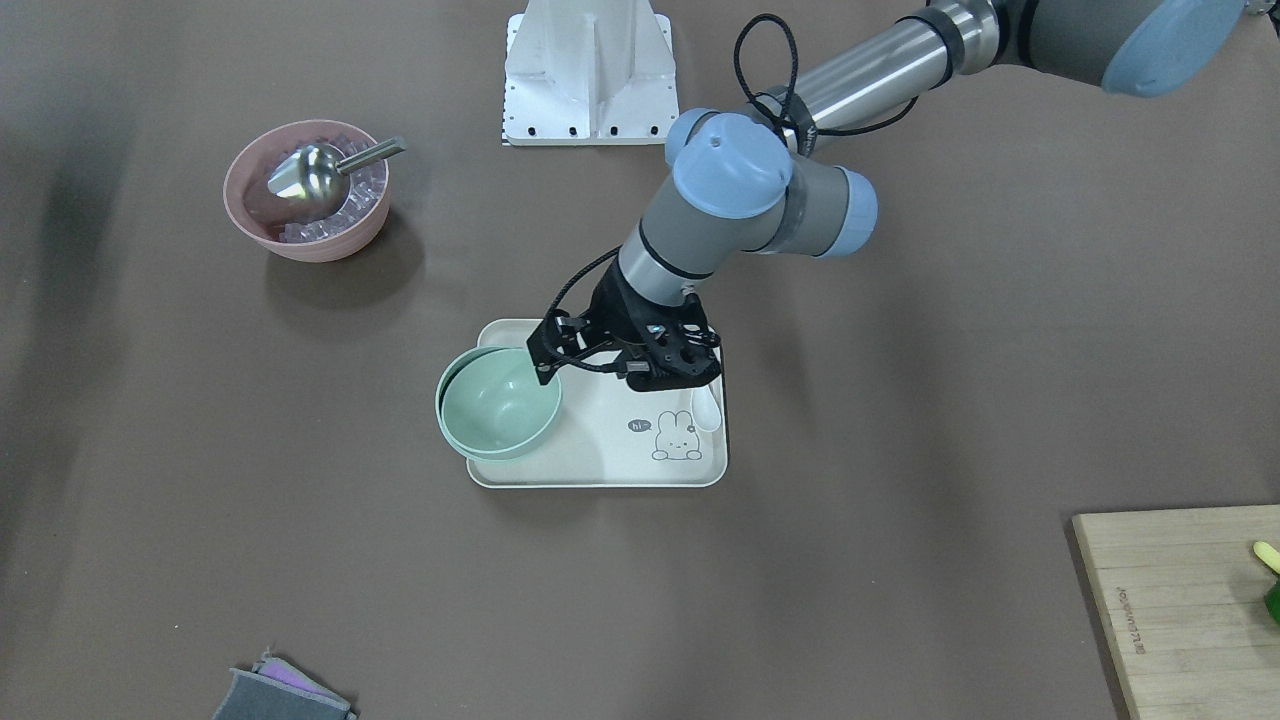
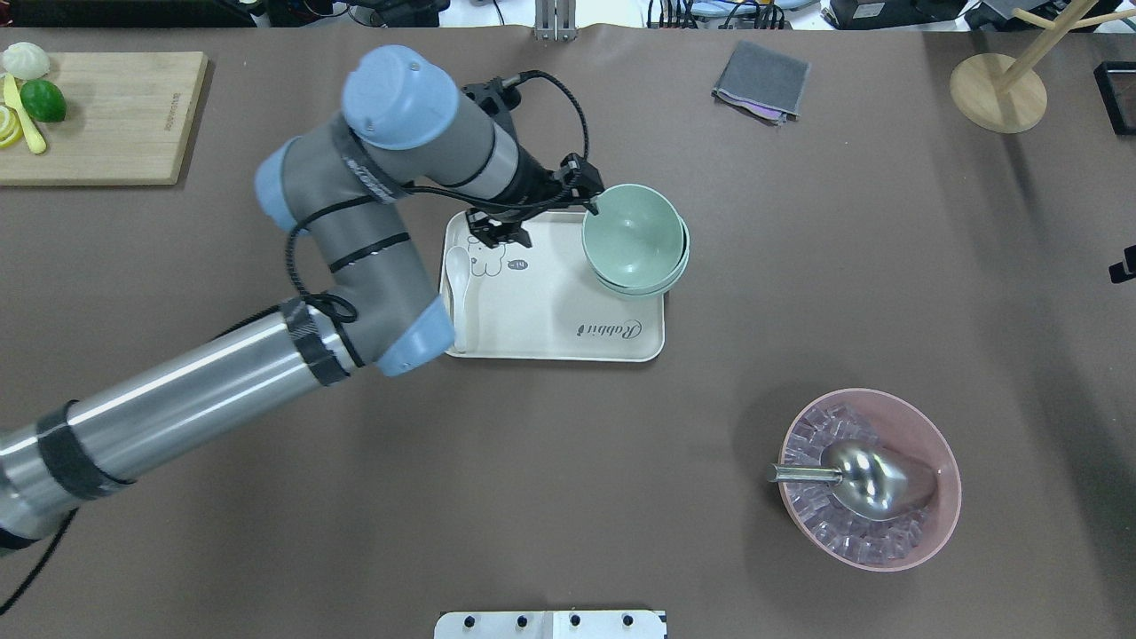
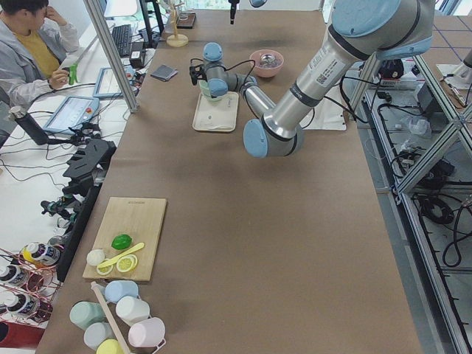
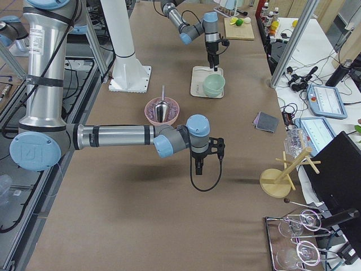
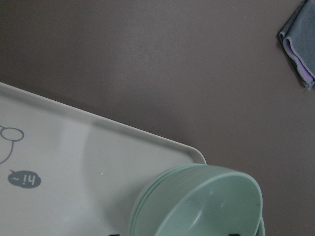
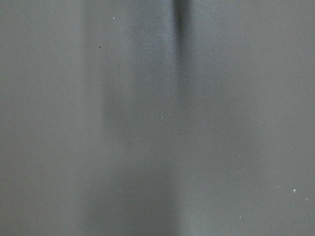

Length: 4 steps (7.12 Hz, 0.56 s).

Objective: Stack green bowls together

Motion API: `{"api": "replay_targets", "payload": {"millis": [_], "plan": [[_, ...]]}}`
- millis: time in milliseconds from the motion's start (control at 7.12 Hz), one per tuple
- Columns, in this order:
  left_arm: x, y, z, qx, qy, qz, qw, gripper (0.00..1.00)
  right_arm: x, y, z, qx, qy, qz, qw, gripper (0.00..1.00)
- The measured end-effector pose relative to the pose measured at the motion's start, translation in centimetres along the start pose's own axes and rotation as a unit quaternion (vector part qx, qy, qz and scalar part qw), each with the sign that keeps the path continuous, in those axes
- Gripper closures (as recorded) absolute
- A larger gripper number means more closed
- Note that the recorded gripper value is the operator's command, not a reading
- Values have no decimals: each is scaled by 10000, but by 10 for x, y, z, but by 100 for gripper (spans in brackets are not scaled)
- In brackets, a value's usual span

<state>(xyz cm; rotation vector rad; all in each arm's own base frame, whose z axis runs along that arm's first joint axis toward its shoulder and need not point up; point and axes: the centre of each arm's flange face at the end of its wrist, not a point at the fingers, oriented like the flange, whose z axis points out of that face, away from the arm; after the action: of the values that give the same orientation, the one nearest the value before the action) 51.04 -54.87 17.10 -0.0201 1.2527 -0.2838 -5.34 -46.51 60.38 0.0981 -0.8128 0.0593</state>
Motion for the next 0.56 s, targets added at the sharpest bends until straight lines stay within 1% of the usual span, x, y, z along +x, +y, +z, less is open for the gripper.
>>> {"api": "replay_targets", "payload": {"millis": [140,281,421,561], "plan": [[-55,-23,-45,-116,-137,246,9995,1,-1,-2,-1,18,-9,-8,10000,0],[-113,-34,-91,-138,-462,764,9959,1,0,-3,-2,30,-12,-15,10000,0],[-169,-43,-131,-139,-897,1342,9868,1,0,-5,-3,46,-9,-25,10000,0],[-244,-57,-180,-181,-1395,2021,9692,1,2,-7,-5,69,-4,-15,10000,0]]}}
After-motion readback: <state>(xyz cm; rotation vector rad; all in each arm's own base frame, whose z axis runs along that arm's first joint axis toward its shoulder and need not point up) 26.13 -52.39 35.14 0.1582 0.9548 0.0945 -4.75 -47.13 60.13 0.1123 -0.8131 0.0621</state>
